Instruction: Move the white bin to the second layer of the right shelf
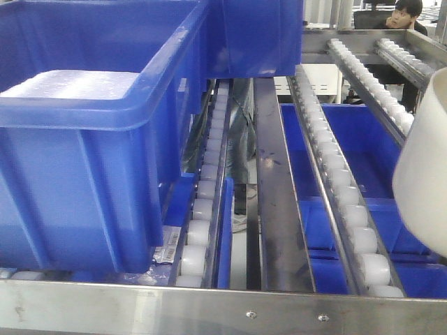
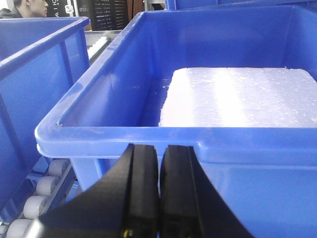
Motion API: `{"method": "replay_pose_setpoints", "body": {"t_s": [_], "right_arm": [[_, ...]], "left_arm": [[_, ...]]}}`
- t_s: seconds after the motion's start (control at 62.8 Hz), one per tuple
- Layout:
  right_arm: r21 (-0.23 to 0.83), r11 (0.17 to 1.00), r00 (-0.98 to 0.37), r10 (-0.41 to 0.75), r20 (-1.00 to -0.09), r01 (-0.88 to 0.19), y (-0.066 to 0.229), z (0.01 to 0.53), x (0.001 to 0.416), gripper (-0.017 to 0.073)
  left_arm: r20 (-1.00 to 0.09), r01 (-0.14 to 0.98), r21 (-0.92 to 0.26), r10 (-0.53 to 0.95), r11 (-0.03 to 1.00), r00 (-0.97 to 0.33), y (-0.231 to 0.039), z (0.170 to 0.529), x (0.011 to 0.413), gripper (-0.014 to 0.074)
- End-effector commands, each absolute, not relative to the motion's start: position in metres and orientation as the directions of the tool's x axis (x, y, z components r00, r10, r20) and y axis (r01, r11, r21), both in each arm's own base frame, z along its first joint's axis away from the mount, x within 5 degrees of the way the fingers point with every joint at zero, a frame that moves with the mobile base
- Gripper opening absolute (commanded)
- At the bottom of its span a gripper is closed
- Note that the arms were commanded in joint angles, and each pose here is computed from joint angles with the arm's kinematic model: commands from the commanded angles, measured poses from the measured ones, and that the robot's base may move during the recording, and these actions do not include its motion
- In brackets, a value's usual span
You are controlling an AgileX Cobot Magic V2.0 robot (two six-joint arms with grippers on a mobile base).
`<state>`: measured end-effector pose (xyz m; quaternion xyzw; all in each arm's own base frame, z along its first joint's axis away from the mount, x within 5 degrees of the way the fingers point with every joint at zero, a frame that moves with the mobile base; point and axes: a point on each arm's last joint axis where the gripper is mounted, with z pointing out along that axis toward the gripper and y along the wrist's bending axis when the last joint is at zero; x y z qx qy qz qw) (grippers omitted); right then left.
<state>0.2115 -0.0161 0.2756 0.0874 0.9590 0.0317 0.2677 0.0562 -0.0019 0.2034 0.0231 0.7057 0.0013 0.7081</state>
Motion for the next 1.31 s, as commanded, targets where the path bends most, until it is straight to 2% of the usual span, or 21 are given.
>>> {"method": "replay_pose_setpoints", "body": {"t_s": [0.0, 0.111, 0.812, 0.892, 1.051, 1.29], "right_arm": [[0.090, 0.986, -0.781, 0.169, -0.602, 0.144, -0.019, 0.294, 0.217, 0.0055], [0.061, 0.988, -0.786, 0.147, -0.600, 0.139, -0.021, 0.291, 0.219, 0.0055], [0.071, 0.992, -0.792, 0.129, -0.597, 0.108, -0.013, 0.272, 0.222, 0.0064], [0.071, 0.992, -0.801, 0.130, -0.585, 0.109, -0.013, 0.270, 0.223, 0.0111], [0.070, 0.994, -0.810, 0.113, -0.575, 0.089, -0.008, 0.267, 0.225, 0.0265], [0.070, 0.994, -0.818, 0.112, -0.564, 0.088, -0.008, 0.265, 0.226, 0.0298]], "left_arm": [[-0.998, 0.029, 0.026, 0.024, 0.999, 0.064, -0.002, 0.199, 0.057, 0.0085], [-0.998, 0.029, 0.026, 0.024, 0.999, 0.064, -0.002, 0.199, 0.057, 0.0085], [-0.998, 0.029, 0.026, 0.024, 0.999, 0.064, -0.002, 0.199, 0.057, 0.0085], [-0.998, 0.029, 0.026, 0.024, 0.999, 0.064, -0.002, 0.199, 0.057, 0.0085], [-0.998, 0.029, 0.026, 0.024, 0.999, 0.064, -0.002, 0.199, 0.057, 0.0085], [-0.998, 0.029, 0.026, 0.024, 0.999, 0.064, -0.002, 0.199, 0.057, 0.0085]]}}
